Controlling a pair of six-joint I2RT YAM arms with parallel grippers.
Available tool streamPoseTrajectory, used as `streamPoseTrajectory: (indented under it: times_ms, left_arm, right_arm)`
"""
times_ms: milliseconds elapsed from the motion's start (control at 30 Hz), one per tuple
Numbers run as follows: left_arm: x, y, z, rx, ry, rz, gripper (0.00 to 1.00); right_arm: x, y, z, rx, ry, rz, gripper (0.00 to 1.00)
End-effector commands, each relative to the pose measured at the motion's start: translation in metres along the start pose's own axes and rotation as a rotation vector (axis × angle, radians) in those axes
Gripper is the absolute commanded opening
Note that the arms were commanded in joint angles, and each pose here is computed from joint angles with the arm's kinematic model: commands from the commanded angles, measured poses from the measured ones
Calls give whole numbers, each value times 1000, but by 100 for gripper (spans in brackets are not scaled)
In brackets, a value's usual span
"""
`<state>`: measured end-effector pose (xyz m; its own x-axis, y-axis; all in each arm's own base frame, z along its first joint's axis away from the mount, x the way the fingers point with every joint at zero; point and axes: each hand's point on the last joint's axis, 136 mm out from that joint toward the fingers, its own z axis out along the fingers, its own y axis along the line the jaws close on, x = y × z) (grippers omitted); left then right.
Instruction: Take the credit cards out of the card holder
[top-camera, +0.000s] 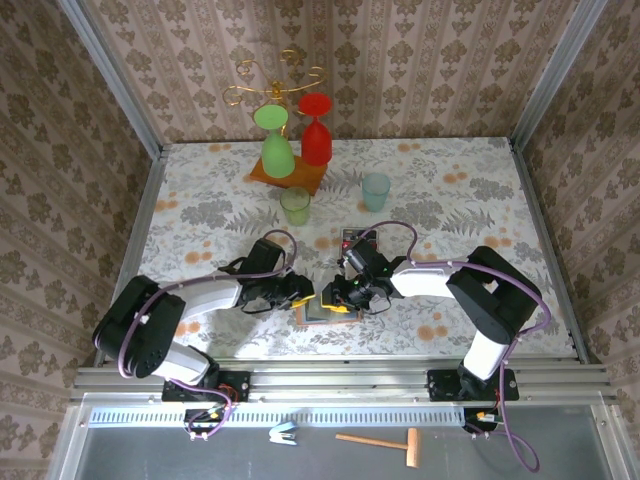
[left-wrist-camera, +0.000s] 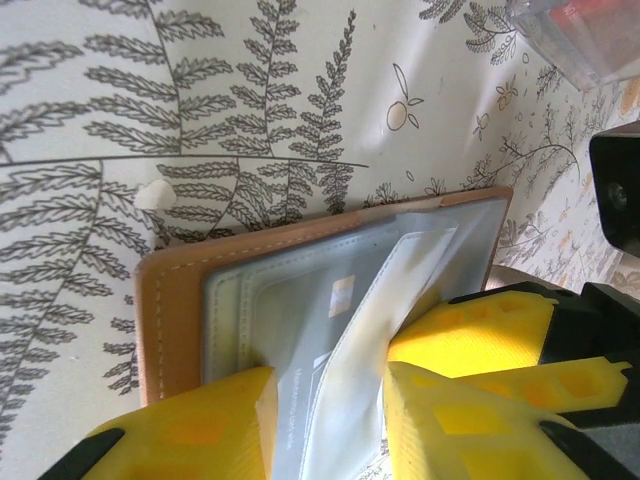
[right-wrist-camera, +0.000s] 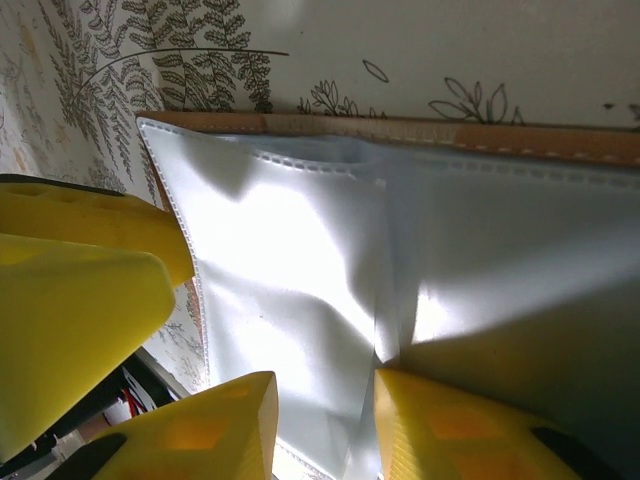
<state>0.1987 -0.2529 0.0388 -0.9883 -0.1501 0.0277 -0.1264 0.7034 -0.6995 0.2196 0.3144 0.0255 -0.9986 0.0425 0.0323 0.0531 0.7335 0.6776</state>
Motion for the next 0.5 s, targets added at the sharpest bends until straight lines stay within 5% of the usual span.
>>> streamPoseTrajectory:
  times_ms: [0,467]
  left_arm:
    - [2,4,-3,-25,-4,0,34]
    - [3,-19,8,77,44,16,25]
  right_arm:
    - [0,-16,1,68,1,22,31]
    - [-3,-10,0,51,-6,18,30]
